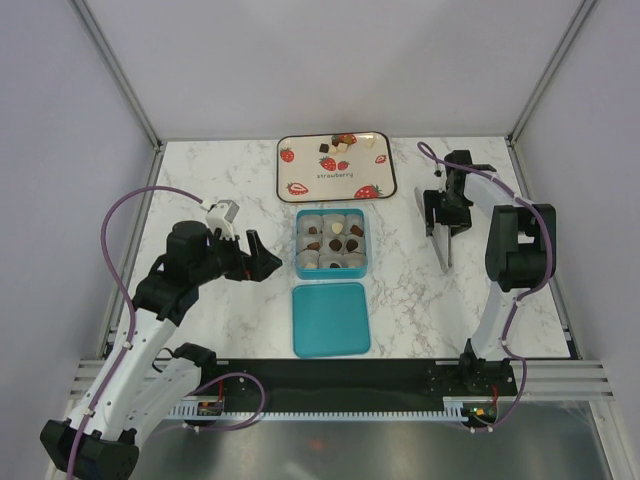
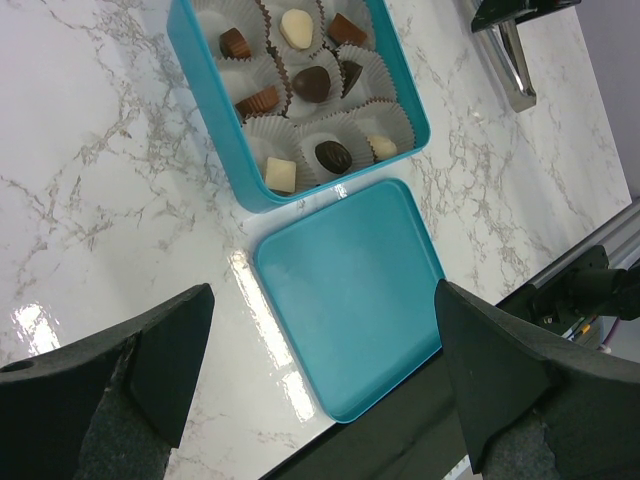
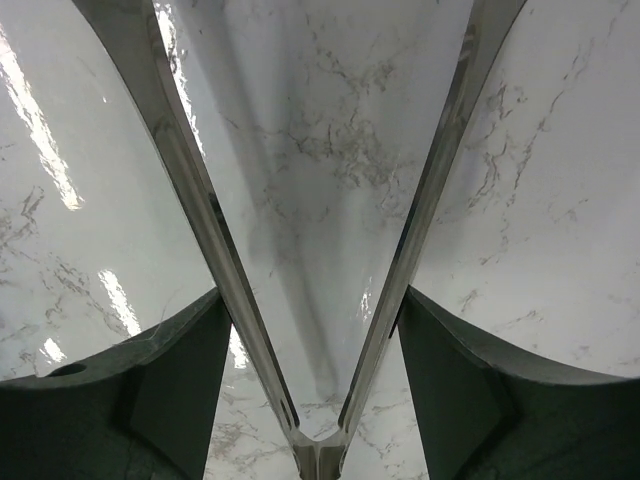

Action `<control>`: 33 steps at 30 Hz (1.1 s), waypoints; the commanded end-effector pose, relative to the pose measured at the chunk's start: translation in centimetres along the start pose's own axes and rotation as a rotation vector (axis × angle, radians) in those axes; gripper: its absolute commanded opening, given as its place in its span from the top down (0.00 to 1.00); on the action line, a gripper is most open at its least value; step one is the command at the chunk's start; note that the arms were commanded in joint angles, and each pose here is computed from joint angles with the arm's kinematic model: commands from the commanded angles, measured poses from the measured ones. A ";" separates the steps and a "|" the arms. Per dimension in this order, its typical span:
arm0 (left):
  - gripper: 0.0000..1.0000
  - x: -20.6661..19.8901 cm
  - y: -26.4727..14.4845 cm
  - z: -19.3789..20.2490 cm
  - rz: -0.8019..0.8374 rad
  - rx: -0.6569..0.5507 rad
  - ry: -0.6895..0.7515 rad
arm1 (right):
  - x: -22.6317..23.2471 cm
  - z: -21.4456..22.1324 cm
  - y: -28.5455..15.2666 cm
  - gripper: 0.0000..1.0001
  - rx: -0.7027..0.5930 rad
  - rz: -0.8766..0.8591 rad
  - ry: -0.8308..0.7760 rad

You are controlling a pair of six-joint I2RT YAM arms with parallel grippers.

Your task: Pack the chocolate

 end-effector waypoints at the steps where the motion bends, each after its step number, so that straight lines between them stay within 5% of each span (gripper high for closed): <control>1: 0.00 -0.5 0.1 0.1 0.035 0.004 0.029 | -0.6 -0.7 -0.2 0.26 -0.034 0.025 -0.003; 3: 0.00 -0.4 0.1 0.1 0.035 0.004 0.029 | -0.7 -0.8 -0.3 0.24 -0.036 0.025 0.000; 7: 0.00 -0.5 0.1 0.0 0.035 0.003 0.030 | -0.5 -1.0 -1.1 0.02 -0.050 0.022 0.003; 20: 0.00 -0.1 0.7 0.6 0.023 0.034 0.016 | -0.2 -4.4 -9.9 0.02 -0.230 0.059 0.139; 27: 0.02 0.9 2.0 1.4 -0.023 0.104 -0.026 | 6.9 -5.1 -15.7 0.04 -0.457 -0.125 0.128; 33: 0.08 1.1 3.9 3.2 -0.091 0.250 -0.116 | 13.6 -2.1 -16.7 0.05 -0.527 -0.294 0.020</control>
Point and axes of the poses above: each gripper's point midway between its finger pads, its own y axis out along the fingers, its own x axis along the line the jaws close on, z = x × y, the point moved 1 cm from there along -y, back along the fingers, and after that the axes turned 1 degree about y, right-handed, at the moved point
